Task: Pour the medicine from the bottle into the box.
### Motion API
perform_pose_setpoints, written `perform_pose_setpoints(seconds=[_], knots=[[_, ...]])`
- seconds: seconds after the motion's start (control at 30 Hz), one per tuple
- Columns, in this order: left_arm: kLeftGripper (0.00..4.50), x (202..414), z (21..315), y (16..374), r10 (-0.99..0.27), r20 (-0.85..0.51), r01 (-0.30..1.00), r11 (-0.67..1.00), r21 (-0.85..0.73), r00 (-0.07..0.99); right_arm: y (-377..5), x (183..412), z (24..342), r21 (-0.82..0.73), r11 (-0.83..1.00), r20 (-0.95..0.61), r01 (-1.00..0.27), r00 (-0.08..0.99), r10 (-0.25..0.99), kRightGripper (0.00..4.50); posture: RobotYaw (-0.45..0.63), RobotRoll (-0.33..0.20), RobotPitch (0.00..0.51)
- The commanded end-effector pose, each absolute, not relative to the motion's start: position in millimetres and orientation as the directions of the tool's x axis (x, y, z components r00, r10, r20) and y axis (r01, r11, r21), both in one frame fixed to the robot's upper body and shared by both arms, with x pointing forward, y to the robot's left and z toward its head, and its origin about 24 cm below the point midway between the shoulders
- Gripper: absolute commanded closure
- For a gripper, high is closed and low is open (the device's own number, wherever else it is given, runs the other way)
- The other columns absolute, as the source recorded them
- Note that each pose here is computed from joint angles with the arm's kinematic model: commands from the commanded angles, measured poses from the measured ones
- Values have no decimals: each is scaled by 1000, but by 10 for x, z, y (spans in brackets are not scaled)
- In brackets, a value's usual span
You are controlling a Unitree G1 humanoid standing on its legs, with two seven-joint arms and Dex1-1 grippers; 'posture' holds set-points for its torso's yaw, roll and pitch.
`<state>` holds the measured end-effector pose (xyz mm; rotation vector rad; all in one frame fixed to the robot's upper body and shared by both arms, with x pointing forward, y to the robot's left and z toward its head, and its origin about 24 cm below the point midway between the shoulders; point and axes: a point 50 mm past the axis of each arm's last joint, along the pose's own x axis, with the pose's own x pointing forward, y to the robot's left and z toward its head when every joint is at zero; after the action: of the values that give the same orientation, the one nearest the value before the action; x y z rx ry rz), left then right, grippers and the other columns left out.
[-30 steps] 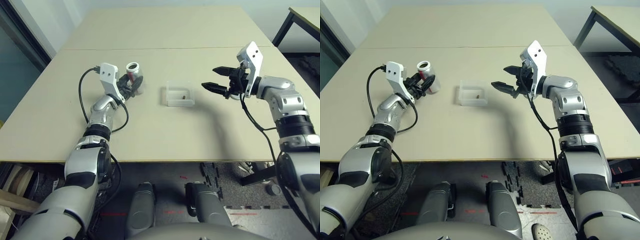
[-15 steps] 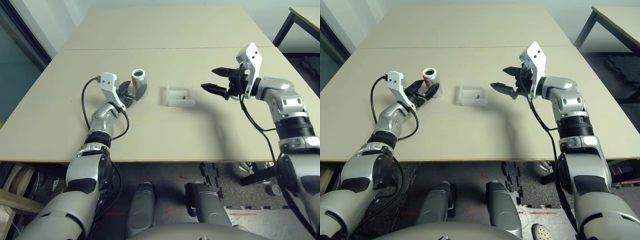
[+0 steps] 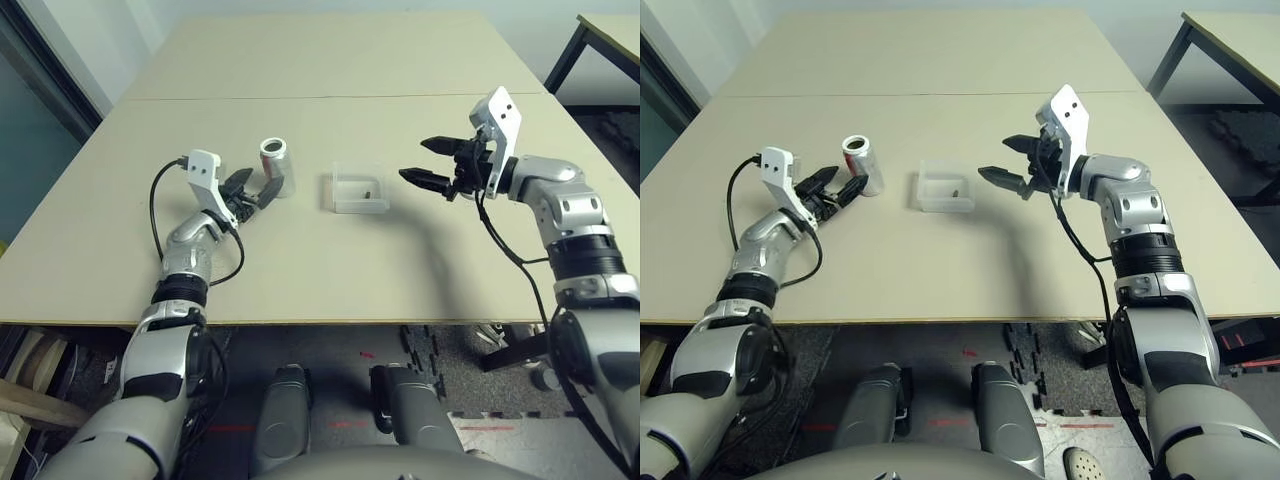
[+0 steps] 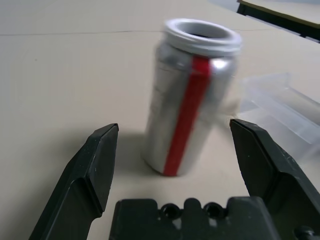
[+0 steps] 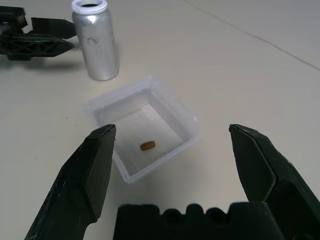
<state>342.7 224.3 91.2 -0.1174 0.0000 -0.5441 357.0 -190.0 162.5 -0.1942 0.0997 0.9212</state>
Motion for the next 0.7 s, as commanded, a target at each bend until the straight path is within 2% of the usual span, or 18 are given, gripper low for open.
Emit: perform_pose_setpoints(seconds=[0.03, 0.17, 0.27, 0.47, 0.6, 0.7], knots=[[25, 3278, 990, 2276, -548, 14, 547, 833, -85, 837, -1928, 3524, 1583, -105, 603, -160, -791, 612, 775, 0, 40, 0, 120], [25, 3054, 1062, 2373, -540, -7, 540, 841, -46, 841, -1983, 3516, 1575, -94, 640, -143, -762, 647, 749, 0, 46, 0, 126], [25, 2931, 1129, 2538, -467, -14, 467, 884, -10, 884, -2058, 3536, 1572, -83, 698, -114, -711, 703, 702, 0, 61, 0, 131], [25, 2881, 1327, 3087, -99, 57, 98, 995, 23, 993, -2252, 3571, 1470, -28, 832, -52, -554, 832, 552, 0, 74, 0, 131], [25, 2846, 1344, 3273, 103, 106, -113, 989, 94, 989, -2537, 3602, 1308, -10, 959, 17, -282, 959, 283, 0, 74, 0, 131], [25, 2836, 1331, 3344, 196, 141, -209, 975, 77, 970, -2705, 3593, 1272, -7, 995, 82, -96, 992, 97, 0, 66, 0, 131]])
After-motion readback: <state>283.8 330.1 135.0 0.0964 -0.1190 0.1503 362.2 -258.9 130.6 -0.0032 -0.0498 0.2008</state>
